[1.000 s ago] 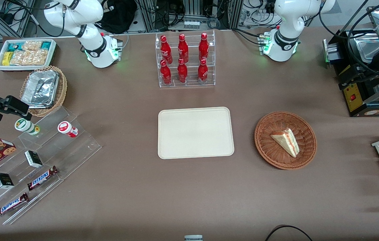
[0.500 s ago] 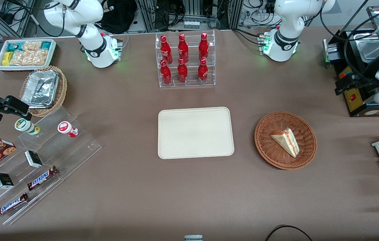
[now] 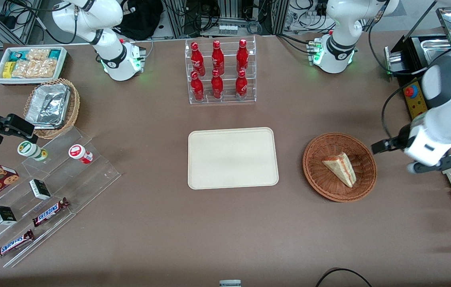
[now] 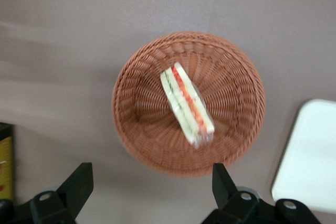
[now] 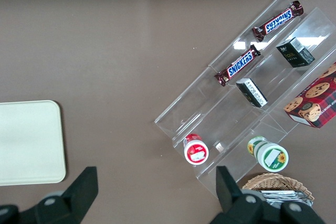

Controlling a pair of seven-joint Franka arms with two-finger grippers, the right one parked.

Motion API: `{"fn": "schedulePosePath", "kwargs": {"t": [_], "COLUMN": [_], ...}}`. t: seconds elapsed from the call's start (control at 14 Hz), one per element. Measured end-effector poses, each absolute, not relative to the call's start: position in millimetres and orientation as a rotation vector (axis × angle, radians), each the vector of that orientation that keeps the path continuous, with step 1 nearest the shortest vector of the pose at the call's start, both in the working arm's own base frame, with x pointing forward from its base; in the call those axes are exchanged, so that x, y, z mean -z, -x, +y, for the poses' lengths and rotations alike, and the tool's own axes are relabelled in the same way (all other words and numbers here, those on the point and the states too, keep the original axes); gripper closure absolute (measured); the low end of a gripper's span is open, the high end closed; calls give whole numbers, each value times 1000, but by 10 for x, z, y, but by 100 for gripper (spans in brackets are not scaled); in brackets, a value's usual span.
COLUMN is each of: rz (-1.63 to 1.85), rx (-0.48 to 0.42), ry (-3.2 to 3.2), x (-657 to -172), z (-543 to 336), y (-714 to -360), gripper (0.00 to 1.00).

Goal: Place sandwich from basket to tray
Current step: 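Lower the open left gripper over the wrapped sandwich in the basket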

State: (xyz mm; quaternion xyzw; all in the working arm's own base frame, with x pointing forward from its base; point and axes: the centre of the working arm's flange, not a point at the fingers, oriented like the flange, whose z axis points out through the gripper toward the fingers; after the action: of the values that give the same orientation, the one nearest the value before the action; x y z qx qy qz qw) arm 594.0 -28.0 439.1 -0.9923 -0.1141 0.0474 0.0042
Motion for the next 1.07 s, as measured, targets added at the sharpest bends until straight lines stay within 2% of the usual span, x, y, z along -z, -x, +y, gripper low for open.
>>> {"fn": "schedulePosePath", "kwargs": {"t": [0.29,0.5,0.71,1.07], "rz": [-702,-902,-972,-1017], "rx": [-1,68,40,12], "ry": [3081,3056,3031,3024], "x": [-3639,-3283,-3042,-2689], "z": [-569,-790,-800,-808], "y": [-5765,-5578,-5446,-5454], "gripper": [0,0,0,2]}}
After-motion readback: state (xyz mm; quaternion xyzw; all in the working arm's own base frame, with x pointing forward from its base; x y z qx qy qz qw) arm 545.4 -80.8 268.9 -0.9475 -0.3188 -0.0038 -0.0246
